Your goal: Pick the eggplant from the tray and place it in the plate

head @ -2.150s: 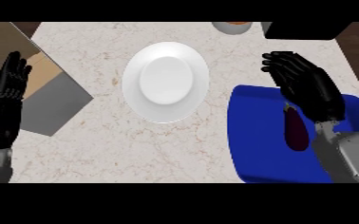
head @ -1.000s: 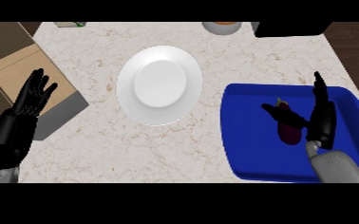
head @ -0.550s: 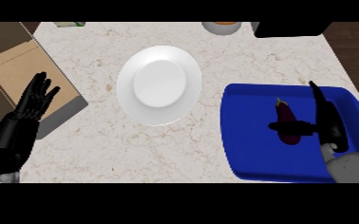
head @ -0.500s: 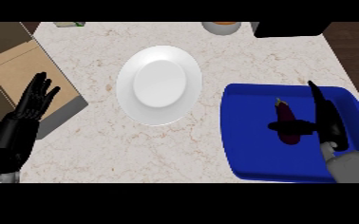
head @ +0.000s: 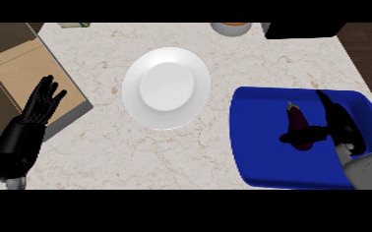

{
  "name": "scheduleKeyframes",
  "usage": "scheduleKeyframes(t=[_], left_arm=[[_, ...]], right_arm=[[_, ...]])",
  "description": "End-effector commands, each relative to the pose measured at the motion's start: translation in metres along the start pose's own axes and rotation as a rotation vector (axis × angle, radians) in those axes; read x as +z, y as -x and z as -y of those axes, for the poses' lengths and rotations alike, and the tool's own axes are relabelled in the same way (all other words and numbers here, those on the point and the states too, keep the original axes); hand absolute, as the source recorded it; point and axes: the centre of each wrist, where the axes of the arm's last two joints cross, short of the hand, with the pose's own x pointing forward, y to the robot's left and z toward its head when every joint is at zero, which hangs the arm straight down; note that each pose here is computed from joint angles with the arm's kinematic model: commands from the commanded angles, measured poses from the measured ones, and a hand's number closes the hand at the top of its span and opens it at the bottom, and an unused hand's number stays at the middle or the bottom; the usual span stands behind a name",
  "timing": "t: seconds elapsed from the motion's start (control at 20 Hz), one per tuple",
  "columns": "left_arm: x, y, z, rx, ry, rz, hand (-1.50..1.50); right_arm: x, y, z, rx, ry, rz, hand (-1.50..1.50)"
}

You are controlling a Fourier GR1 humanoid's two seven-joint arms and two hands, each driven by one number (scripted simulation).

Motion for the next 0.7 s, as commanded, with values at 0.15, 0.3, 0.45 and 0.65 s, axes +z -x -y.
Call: scheduleKeyframes(t=[0.15,0.3,0.45,0.65], left_arm=[[0.003,0.038,0.016,0.043,0.042,-0.175,0.00],[0.012,0.046,0.021,0.049,0.037,-0.183,0.00],[0.007,0.043,0.026,0.047,0.042,-0.183,0.00],[0.000,0.042,0.022,0.044,0.029,-0.170,0.00]], right_arm=[[-0.008,0.003,-0.004,0.076,-0.052,-0.098,-1.50],[-0.010,0.004,-0.009,0.079,-0.065,-0.114,-1.50],[-0.011,0.001,-0.001,0.075,-0.068,-0.110,-1.50],[-0.014,0.010,-0.019,0.132,-0.068,-0.130,-1.50]])
